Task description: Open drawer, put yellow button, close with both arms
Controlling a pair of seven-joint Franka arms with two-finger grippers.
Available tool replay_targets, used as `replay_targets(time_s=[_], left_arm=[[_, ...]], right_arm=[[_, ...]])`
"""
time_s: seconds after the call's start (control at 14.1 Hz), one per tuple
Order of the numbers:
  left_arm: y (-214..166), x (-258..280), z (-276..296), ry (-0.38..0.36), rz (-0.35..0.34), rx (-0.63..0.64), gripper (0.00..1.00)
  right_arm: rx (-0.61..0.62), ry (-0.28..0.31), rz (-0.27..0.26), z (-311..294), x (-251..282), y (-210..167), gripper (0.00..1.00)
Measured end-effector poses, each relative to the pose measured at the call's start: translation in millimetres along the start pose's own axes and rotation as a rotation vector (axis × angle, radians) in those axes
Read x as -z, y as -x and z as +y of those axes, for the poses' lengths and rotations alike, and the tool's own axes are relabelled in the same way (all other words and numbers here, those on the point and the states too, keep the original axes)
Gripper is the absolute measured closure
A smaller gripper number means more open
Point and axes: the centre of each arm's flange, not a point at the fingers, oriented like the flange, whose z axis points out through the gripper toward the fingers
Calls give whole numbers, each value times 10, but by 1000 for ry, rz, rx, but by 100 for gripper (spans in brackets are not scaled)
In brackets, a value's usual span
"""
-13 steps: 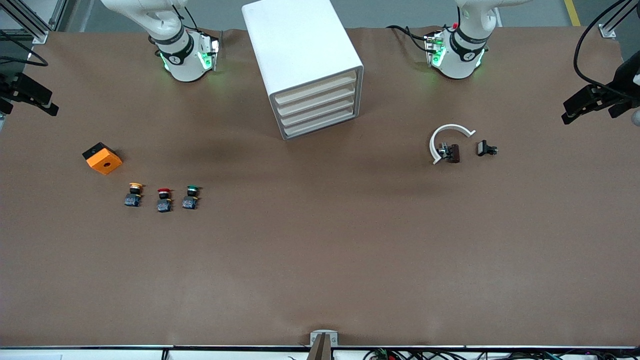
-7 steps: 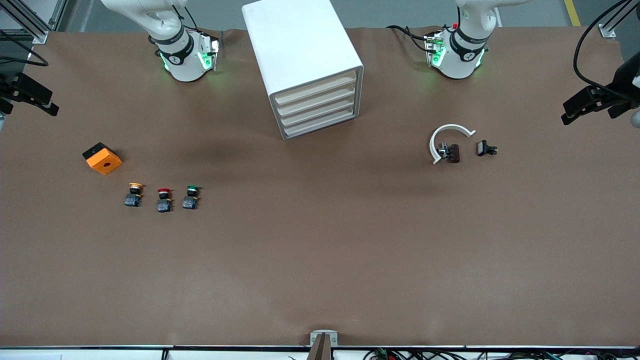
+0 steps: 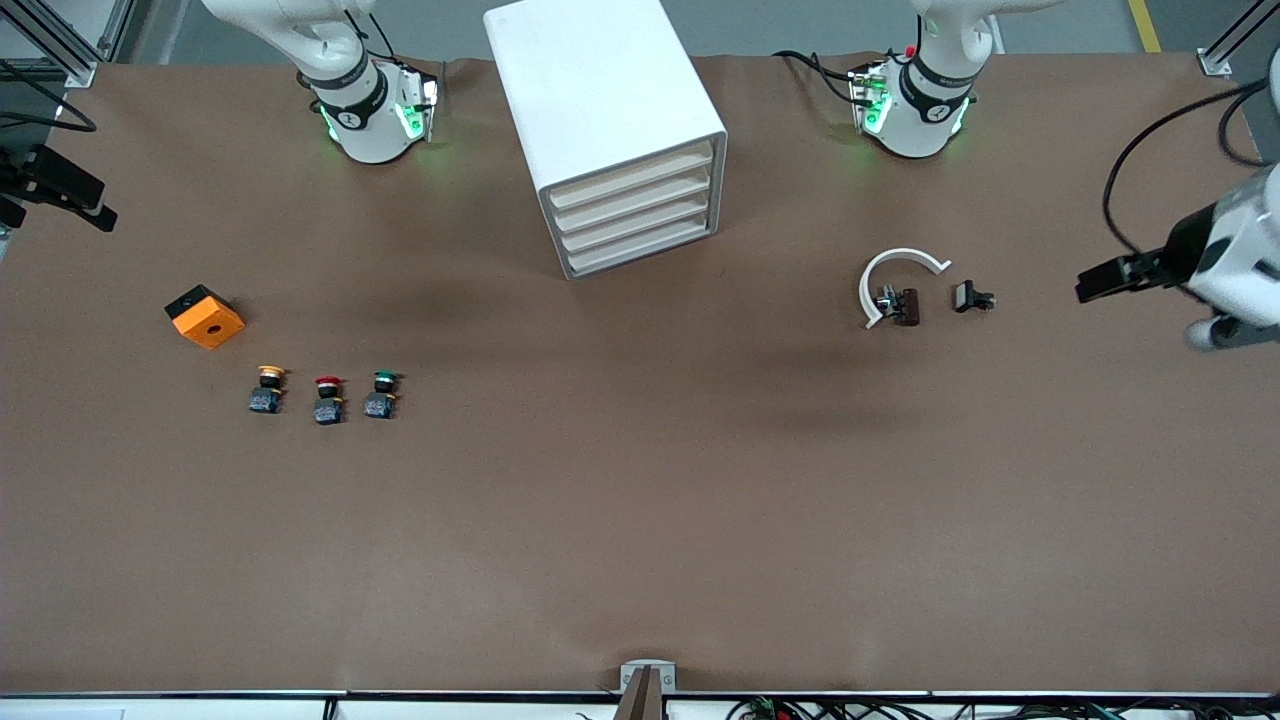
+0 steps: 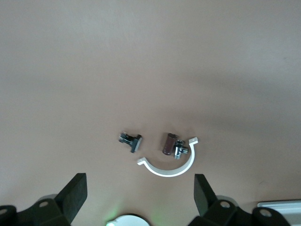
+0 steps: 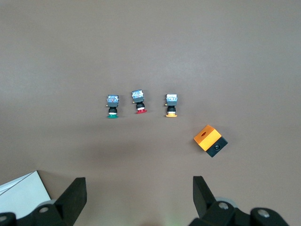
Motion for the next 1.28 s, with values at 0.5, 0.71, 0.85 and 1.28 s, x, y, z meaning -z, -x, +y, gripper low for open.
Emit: replay_targets(time_s=[0.5,0.71,0.85,1.28], left_arm=[[-262,-1100,978,51,-266,368,0],[-250,-1489,1434,15,-326,514,0],[-178,-1736,1781,-19,-357,615,0],[142,-2163,2490,-123,-446,904,0]], right_arm=[[1,0,0,-8,-2,0,0],[2,0,-1,-12,-6,0,0],[3,0,-2,-15,-9,0,0],[2,1,-15,-12,-63,-17,0]])
